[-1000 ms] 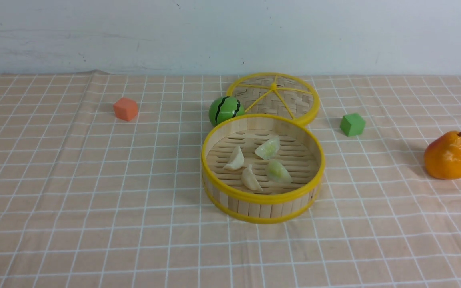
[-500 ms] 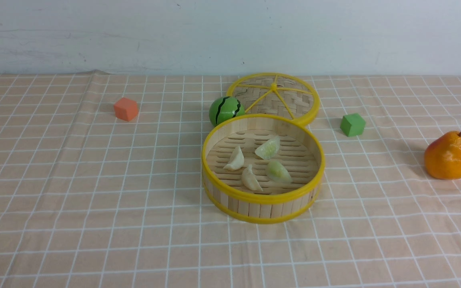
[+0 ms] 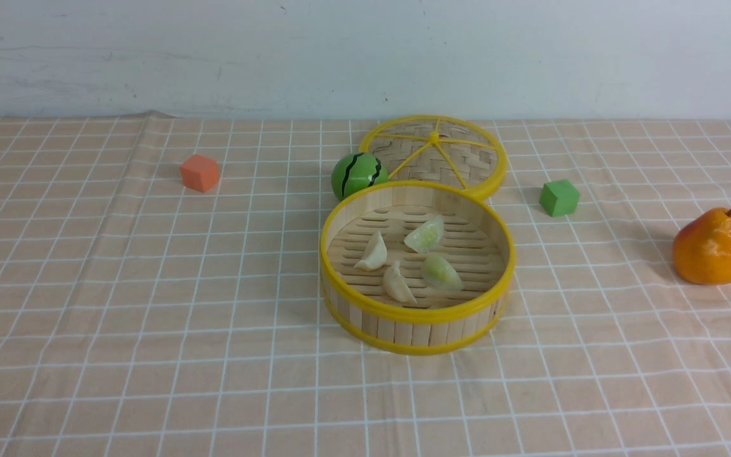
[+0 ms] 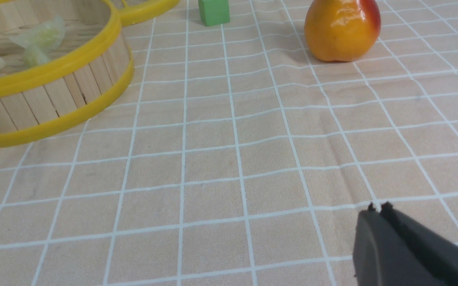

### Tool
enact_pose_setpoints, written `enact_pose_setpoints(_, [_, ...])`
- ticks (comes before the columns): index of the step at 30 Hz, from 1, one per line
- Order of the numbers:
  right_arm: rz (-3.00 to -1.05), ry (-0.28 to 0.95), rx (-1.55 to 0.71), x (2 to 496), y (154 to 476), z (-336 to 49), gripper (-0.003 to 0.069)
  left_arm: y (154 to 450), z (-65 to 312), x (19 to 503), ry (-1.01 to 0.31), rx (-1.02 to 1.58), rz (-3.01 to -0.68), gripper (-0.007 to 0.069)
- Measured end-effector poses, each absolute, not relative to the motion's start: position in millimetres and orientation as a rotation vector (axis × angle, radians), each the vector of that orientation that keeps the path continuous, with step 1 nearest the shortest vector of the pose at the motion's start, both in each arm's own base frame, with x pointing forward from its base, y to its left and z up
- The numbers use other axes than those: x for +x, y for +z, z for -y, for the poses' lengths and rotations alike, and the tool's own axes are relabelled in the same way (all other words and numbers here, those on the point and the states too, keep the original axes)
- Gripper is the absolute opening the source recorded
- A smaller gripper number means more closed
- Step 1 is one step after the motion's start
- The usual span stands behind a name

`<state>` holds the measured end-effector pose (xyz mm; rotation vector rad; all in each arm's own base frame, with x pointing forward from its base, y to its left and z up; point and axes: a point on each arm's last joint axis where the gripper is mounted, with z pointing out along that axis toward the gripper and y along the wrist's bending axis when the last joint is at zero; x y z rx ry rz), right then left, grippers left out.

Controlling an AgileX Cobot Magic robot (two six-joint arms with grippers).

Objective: Put the dumplings into the steamer on the table with the brown tablecloth.

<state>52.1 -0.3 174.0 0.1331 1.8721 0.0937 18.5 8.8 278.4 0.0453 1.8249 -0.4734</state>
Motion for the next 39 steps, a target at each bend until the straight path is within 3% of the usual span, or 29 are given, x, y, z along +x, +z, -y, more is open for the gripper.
enact_pose_setpoints(20, [-1.872,0.091,0.129,52.1,174.0,0.4,-0.0004,278.8,-8.9,19.3,-0.475,0.036,-1.813,0.0083])
enact_pose_setpoints(23, [-1.872,0.091,0.129,52.1,174.0,0.4,-0.0002,277.8,-6.8,20.7,-0.508,0.022,-1.798,0.0055])
enact_pose_setpoints(25, [-1.872,0.091,0.130,52.1,174.0,0.3,-0.0001,274.0,-2.5,24.4,-0.536,0.021,-1.762,-0.0008])
enact_pose_setpoints(28, [-1.872,0.092,0.130,52.1,174.0,0.3,0.0001,265.4,4.3,29.7,-0.539,0.010,-1.713,-0.0014])
enact_pose_setpoints(31, [-1.872,0.092,0.130,52.1,174.0,0.3,0.0003,258.5,9.3,34.9,-0.510,-0.009,-1.641,-0.0014])
enact_pose_setpoints(34, [-1.872,0.092,0.130,52.1,174.0,0.3,0.0007,246.0,9.0,43.0,-0.385,-0.062,-1.557,-0.0014])
enact_pose_setpoints(39, [-1.872,0.092,0.130,52.1,174.0,0.3,0.0013,210.8,2.6,52.3,-0.217,-0.152,-1.624,-0.0014])
